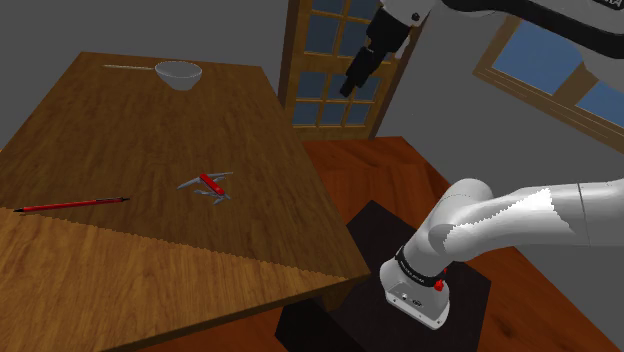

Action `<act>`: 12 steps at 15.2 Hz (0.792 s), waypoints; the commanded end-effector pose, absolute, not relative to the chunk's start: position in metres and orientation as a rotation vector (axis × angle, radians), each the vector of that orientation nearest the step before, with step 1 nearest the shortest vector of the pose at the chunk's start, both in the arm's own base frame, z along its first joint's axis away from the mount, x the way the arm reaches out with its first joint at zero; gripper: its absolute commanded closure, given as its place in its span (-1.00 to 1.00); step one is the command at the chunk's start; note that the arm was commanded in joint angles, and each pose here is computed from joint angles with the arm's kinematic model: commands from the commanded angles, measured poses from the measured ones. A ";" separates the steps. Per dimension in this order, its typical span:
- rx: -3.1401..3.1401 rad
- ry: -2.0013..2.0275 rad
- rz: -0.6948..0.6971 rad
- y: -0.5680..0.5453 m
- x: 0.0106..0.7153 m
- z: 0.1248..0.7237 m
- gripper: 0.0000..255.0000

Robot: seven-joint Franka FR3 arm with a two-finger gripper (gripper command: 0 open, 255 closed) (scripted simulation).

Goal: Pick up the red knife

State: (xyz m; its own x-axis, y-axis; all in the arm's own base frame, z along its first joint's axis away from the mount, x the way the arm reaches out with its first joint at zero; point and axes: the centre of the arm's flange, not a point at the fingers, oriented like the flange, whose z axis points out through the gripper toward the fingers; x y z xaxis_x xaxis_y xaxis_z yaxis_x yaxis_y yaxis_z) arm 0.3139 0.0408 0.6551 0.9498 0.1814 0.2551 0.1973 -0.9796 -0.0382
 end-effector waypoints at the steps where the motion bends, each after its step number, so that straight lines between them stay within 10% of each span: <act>1: -3.039 -0.295 -0.389 0.041 0.314 0.655 -1.00; 12: -3.050 -0.314 -0.324 0.148 0.374 0.573 -1.00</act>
State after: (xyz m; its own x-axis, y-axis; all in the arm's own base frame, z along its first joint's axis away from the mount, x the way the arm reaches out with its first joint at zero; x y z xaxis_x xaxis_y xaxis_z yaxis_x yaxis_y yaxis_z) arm 0.3676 0.1394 0.5812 0.9566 0.1945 0.2171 0.2067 -0.9778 -0.0352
